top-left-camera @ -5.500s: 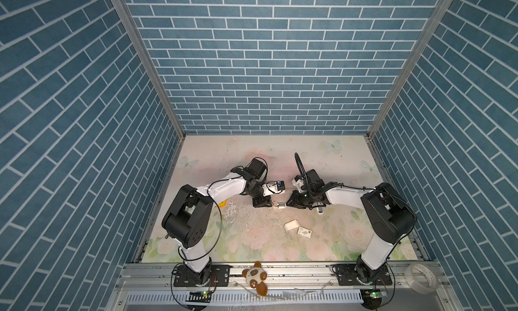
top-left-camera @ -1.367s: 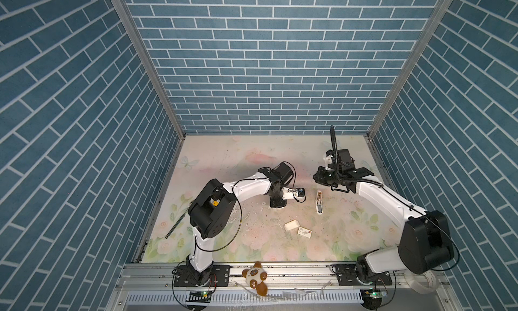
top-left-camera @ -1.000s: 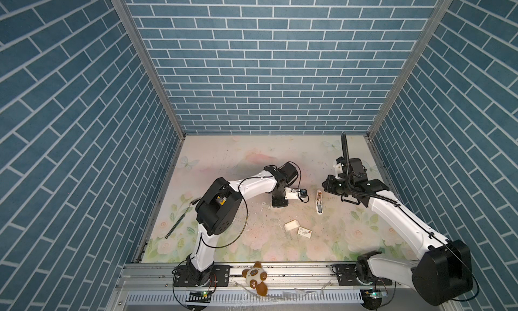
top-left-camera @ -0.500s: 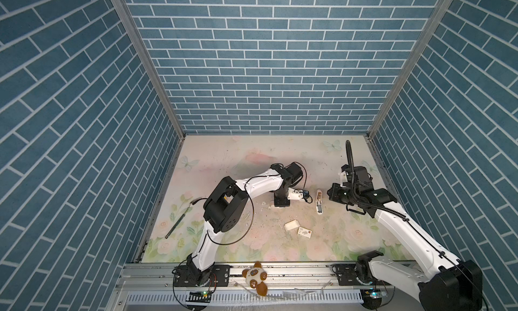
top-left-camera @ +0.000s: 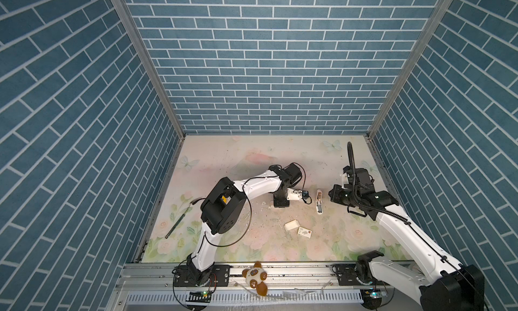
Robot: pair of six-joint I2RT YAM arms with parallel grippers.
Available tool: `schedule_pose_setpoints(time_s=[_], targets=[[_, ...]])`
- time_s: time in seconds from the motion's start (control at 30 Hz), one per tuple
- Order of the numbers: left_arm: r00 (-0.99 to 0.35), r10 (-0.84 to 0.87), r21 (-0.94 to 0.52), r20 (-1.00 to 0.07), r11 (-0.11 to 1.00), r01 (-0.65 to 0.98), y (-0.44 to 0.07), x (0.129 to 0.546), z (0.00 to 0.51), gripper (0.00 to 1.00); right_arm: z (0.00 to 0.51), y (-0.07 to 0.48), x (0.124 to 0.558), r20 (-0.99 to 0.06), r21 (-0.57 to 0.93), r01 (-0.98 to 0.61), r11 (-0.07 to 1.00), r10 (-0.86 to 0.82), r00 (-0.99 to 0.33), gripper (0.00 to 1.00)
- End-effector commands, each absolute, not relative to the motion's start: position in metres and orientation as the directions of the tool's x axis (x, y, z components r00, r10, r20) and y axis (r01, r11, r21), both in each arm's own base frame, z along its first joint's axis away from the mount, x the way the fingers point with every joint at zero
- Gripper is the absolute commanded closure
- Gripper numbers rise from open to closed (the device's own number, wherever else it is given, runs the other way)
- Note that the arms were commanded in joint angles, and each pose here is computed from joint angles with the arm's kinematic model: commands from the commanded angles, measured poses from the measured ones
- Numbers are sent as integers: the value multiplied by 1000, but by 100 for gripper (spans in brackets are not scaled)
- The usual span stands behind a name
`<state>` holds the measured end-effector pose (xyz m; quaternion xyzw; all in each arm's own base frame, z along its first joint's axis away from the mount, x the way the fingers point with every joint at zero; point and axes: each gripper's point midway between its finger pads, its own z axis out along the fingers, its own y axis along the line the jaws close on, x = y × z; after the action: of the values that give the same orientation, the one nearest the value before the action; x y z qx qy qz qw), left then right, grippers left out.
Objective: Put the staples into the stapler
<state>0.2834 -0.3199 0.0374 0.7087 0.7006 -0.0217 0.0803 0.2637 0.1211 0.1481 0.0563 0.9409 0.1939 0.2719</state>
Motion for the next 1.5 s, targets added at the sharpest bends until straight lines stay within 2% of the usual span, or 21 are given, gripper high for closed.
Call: schedule_pose_setpoints(time_s=[0.0, 0.27, 0.63, 0.9, 1.17, 1.47], targets=[[-2, 998, 88, -62, 7, 996, -295, 281, 33, 81, 144, 115, 260, -491, 373, 11, 928, 208, -846, 84], [-4, 997, 108, -80, 13, 994, -293, 281, 46, 75, 142, 115, 261, -488, 372, 14, 928, 208, -848, 82], [-11, 997, 99, -73, 18, 995, -289, 277, 39, 65, 141, 115, 259, -483, 379, 13, 925, 210, -850, 80], [-4, 994, 124, -106, 17, 992, -292, 279, 50, 44, 131, 122, 252, -457, 419, -1, 908, 210, -864, 76], [5, 989, 125, -146, 14, 992, -299, 282, 65, 34, 107, 124, 244, -412, 444, 35, 895, 238, -879, 58], [32, 975, 116, -221, -6, 993, -311, 278, 93, 26, 91, 114, 254, -524, 441, 24, 897, 279, -804, 53]])
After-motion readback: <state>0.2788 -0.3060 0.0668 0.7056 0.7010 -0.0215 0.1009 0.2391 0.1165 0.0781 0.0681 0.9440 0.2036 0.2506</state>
